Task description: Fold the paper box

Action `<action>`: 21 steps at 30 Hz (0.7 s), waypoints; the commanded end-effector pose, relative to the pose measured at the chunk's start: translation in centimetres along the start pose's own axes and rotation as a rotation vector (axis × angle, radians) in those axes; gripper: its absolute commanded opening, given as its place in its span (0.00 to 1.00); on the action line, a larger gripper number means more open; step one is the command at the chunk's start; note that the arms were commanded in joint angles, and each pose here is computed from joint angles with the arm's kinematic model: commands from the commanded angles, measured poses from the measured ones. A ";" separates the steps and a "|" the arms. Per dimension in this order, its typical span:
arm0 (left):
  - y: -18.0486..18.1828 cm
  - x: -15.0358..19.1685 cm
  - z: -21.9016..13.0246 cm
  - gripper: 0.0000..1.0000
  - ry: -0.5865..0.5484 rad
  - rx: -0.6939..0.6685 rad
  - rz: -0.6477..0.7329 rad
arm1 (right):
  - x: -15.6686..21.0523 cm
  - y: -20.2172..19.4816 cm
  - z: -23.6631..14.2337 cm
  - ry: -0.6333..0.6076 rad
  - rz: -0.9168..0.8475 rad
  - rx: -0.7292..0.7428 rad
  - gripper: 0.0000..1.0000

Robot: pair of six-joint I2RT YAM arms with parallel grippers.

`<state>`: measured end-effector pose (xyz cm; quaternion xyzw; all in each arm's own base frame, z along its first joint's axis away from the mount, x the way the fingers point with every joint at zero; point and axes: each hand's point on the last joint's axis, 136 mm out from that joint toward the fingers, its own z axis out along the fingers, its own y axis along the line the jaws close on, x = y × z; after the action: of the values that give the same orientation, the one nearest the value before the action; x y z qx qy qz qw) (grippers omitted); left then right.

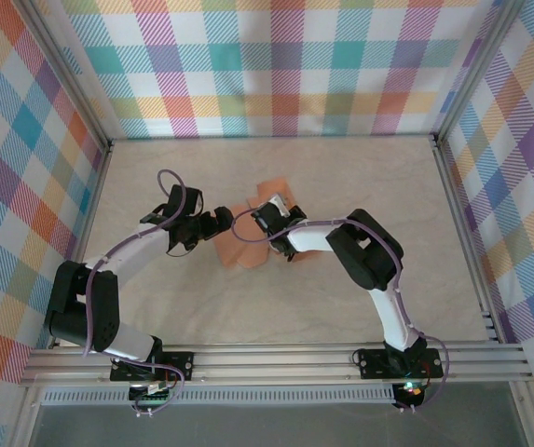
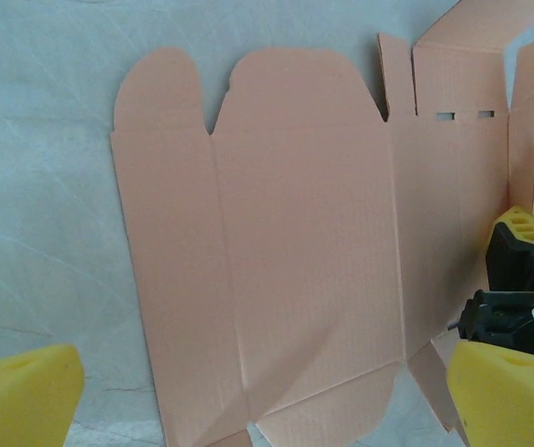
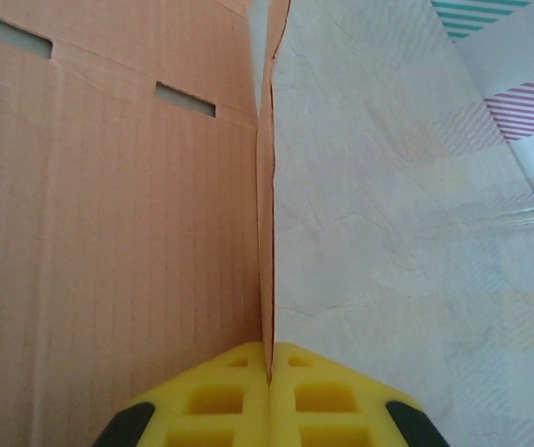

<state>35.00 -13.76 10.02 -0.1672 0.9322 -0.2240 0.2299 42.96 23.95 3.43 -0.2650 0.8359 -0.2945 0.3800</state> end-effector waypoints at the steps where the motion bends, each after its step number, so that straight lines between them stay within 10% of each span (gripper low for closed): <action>1: -0.1 -0.1 -0.6 1.00 -0.002 0.016 -0.001 | 0.4 -0.5 -0.8 0.033 0.060 -0.126 0.00; 8: -0.3 0.2 -0.3 0.99 0.012 0.034 -0.007 | 0.9 -0.7 -0.8 0.074 0.141 -0.252 0.00; 21: -0.2 -0.3 -0.3 0.99 -0.014 0.028 0.000 | 2.4 -1.9 0.0 0.111 0.022 0.096 0.00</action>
<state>35.04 -14.07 9.95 -0.1635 0.9301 -0.2337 0.2315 41.93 22.34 3.47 -0.2369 0.8462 -0.3170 0.3568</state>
